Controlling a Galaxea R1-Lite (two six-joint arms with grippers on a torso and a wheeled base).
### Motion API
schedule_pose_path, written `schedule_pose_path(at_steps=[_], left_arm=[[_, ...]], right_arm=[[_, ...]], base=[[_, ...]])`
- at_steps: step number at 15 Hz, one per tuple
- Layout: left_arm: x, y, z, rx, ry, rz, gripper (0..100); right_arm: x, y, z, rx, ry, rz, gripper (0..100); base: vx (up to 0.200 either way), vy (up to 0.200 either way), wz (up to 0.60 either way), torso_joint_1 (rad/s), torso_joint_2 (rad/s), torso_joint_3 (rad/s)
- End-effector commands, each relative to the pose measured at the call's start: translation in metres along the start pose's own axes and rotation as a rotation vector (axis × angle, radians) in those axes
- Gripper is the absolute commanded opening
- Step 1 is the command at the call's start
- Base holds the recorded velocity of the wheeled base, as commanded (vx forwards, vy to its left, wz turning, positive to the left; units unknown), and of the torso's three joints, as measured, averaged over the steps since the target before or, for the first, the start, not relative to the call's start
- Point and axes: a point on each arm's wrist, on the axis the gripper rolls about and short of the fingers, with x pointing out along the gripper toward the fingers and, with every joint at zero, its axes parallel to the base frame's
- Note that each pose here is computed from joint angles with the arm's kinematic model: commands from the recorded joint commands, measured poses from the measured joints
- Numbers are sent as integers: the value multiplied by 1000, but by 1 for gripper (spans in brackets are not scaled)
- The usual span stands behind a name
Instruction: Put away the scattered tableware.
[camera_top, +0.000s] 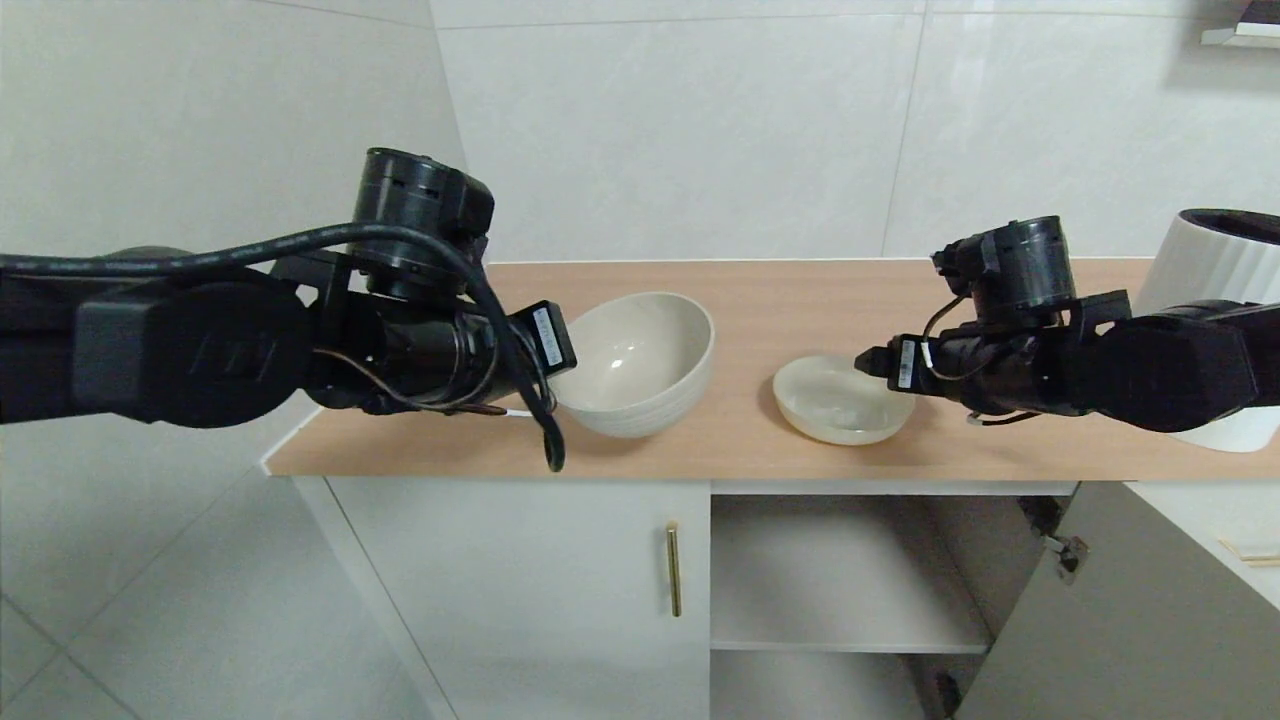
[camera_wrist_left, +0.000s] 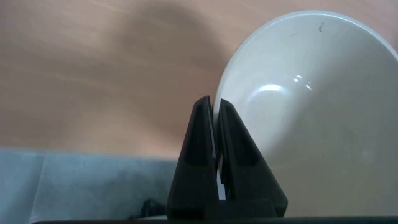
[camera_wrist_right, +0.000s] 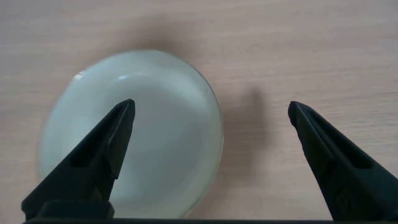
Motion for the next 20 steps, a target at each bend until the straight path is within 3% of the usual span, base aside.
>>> schedule_pose_path(at_steps=[1, 4, 5, 11, 15, 17, 20], left_arm=[[-27, 2, 3, 6, -15, -48, 0], [-31, 2, 4, 7, -22, -55, 0], [-32, 2, 4, 7, -23, -56, 0], [-39, 4, 0, 9, -19, -60, 0], [-60, 14, -10, 9, -42, -83, 0], [-74, 15, -21, 23, -27, -103, 0], [-75, 29, -40, 31, 27, -64, 0]], right_arm=[[11, 1, -8, -10, 28, -10, 100], [14, 0, -12, -19, 56, -19, 100], [14, 0, -12, -21, 61, -21, 0], [9, 0, -8, -21, 64, -13, 0], [-47, -15, 8, -5, 83, 34, 0], [-73, -21, 7, -1, 111, 122, 0], [-91, -30, -5, -1, 133, 124, 0]], base=[[0, 0, 0, 0, 0, 0], [0, 0, 0, 0, 0, 0], [0, 0, 0, 0, 0, 0], [0, 0, 0, 0, 0, 0], [0, 0, 0, 0, 0, 0], [0, 0, 0, 0, 0, 0], [0, 0, 0, 0, 0, 0]])
